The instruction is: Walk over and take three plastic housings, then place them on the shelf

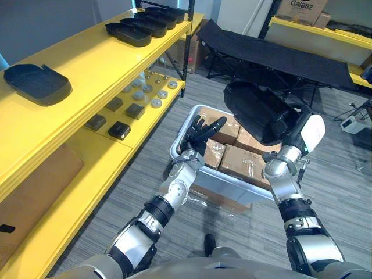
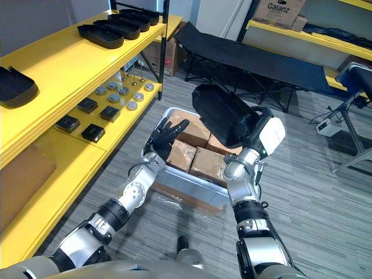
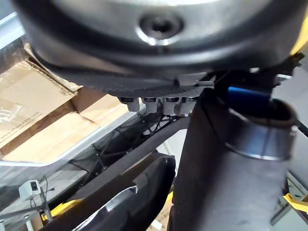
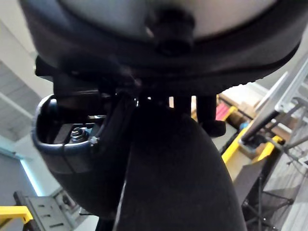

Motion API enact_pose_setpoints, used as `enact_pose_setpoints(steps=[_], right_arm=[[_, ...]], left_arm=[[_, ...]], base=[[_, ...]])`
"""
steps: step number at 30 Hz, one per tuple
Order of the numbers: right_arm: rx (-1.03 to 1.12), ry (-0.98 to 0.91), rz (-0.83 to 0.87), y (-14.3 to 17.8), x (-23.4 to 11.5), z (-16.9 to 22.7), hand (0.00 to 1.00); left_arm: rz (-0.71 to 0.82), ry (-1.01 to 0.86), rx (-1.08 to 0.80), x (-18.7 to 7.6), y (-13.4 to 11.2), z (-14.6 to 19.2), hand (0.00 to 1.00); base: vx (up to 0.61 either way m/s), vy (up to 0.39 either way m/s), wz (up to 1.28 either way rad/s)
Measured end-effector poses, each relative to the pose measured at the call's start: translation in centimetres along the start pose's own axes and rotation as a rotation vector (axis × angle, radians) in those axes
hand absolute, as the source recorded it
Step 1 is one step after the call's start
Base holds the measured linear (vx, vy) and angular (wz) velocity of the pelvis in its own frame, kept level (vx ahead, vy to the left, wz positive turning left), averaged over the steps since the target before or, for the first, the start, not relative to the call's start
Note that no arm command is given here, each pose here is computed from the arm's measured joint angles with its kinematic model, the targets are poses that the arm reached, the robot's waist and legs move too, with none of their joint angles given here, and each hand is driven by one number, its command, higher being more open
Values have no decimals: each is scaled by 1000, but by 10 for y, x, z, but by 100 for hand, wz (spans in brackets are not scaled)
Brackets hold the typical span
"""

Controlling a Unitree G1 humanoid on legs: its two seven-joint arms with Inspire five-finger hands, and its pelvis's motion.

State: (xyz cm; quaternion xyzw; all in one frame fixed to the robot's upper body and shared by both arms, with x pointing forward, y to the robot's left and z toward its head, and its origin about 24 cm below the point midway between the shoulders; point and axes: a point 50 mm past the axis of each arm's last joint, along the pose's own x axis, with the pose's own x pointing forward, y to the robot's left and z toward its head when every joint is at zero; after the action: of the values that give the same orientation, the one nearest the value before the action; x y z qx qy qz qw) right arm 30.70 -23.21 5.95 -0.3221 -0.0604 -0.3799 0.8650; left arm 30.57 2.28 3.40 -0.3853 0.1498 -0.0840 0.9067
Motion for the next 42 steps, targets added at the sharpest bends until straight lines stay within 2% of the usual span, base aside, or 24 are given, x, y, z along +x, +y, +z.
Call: enact_pose_setpoints(steps=[7, 17, 25, 34, 35, 42], right_arm=[[42, -57, 30, 6, -5, 11, 0], [115, -99, 96, 22, -22, 26, 0], [162, -127, 163, 35, -41, 34, 0], [261, -111, 182, 35, -69, 36, 0], [273, -108, 182, 34, -73, 34, 0], [304, -109, 202, 35, -88, 36, 0]], left_arm=[[-70, 46, -144, 1, 0, -7, 100], [-136, 108, -119, -1, -9, -17, 100], [-131, 116, -117, 3, -10, -17, 100], [-112, 71, -172, 4, -8, -12, 100], [-108, 67, -190, 4, -8, -11, 0], [-75, 15, -299, 5, -6, -6, 0]], base=[[0, 0, 0], [0, 0, 0], [0, 0, 0], [0, 0, 0], [0, 0, 0], [0, 0, 0]])
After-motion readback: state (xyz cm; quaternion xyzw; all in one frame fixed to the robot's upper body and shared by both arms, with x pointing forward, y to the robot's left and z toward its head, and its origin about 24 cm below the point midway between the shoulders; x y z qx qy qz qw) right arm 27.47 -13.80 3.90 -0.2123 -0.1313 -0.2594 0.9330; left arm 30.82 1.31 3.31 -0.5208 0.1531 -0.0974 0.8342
